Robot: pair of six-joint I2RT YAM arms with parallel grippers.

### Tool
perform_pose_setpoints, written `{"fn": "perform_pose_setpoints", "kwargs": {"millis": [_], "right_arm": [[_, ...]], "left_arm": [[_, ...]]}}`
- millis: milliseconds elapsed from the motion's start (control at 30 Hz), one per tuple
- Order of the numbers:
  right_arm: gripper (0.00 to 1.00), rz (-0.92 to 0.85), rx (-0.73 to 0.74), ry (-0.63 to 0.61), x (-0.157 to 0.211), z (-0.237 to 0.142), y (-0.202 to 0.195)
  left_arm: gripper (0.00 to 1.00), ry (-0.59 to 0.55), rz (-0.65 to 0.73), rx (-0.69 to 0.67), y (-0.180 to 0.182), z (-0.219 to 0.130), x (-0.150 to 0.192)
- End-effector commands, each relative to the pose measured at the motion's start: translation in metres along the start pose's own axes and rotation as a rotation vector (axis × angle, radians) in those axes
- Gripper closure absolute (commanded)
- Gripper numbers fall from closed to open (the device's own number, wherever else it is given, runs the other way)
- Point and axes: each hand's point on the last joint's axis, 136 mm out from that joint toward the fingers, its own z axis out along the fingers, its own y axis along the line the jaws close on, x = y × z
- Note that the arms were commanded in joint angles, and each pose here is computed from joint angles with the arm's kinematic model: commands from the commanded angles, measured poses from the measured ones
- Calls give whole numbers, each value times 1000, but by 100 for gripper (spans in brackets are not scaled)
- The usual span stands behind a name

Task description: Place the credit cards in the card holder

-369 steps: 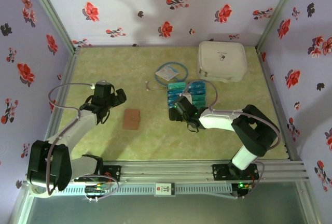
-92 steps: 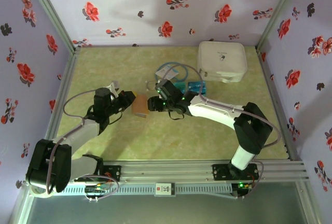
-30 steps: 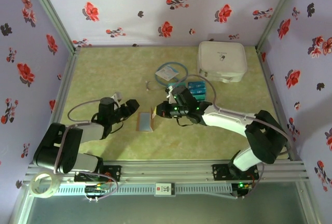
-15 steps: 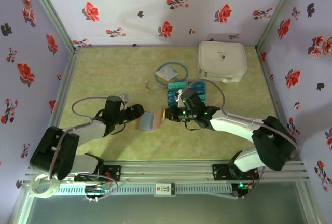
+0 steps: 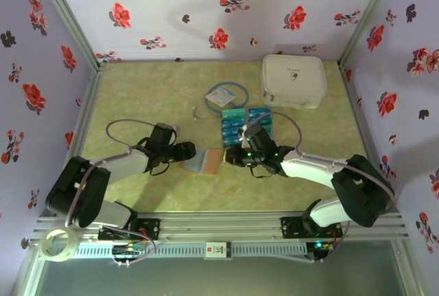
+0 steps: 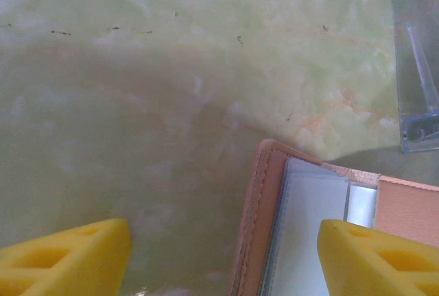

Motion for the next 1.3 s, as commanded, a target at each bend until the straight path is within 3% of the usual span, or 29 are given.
{"fn": "perform_pose_setpoints", "kwargs": {"millis": [0, 100, 267, 467, 633, 933, 1100, 1267], "right_arm": [[100, -14, 15, -44, -6, -1, -10], [100, -4, 48, -40, -3, 3, -25], [93, 18, 97, -28, 4, 9, -50], [72, 19, 116, -26, 6, 5, -56], [63, -3, 114, -67, -3, -15, -42], [62, -79, 73, -157, -24, -54, 3], [64, -151, 29, -110, -16, -41, 38], [68, -174, 4, -36, -3, -3, 51]], "left_arm": [[28, 34, 40, -7, -1, 5, 8], [36, 31, 28, 35, -7, 7, 10], [57, 21, 0, 99, -13, 7, 15], [84, -3, -35, 133, -16, 1, 15], [89, -29, -48, 150, -21, -8, 11], [89, -61, -43, 145, -26, -18, 4], [89, -69, -34, 139, -28, -21, 2], [89, -70, -25, 134, -30, -22, 0]]}}
